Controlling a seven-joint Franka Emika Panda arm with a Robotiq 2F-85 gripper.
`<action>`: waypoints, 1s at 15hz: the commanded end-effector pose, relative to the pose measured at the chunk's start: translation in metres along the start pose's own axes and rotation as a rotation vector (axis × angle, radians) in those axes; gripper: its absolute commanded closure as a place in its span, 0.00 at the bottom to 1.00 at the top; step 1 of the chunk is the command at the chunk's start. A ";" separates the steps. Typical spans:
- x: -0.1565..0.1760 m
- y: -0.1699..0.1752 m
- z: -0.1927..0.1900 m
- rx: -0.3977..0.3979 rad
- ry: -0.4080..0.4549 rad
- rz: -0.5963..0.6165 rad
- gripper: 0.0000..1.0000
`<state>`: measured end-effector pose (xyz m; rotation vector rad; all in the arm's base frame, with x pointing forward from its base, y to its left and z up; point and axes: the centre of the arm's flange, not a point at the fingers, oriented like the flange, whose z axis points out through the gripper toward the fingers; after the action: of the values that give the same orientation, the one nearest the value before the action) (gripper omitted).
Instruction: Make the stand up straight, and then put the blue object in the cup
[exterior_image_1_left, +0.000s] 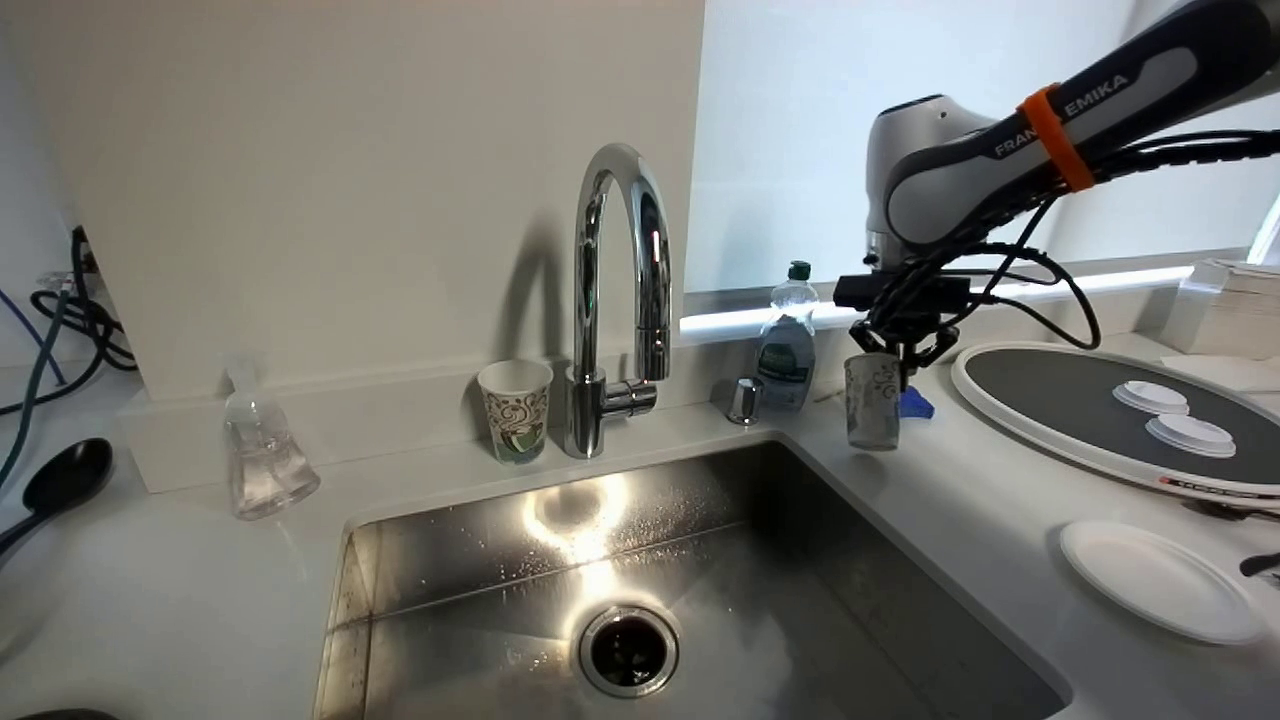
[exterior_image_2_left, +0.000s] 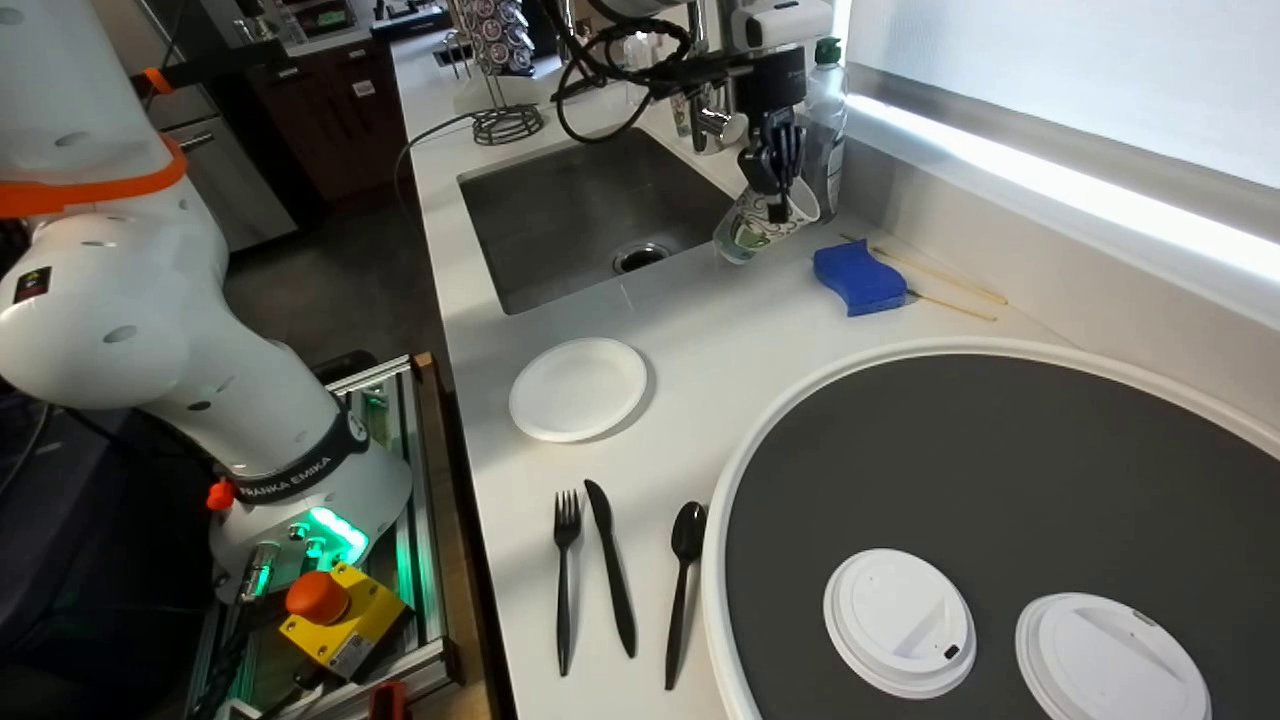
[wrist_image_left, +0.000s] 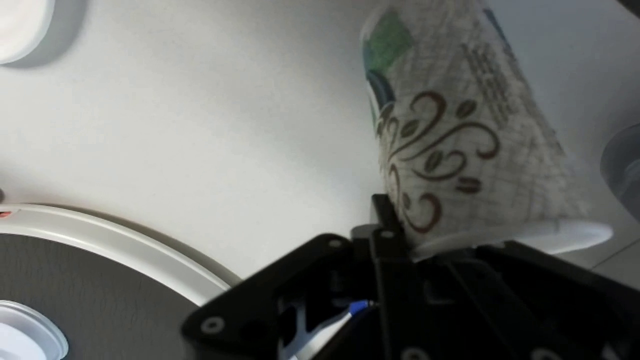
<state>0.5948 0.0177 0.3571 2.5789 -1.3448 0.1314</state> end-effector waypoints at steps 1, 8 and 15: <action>-0.004 0.015 -0.016 0.018 0.009 0.025 0.99; -0.047 0.031 -0.045 0.190 0.118 0.043 0.99; -0.074 0.053 -0.038 0.287 0.275 -0.045 1.00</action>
<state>0.5376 0.0568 0.3919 2.7084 -1.2799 0.5762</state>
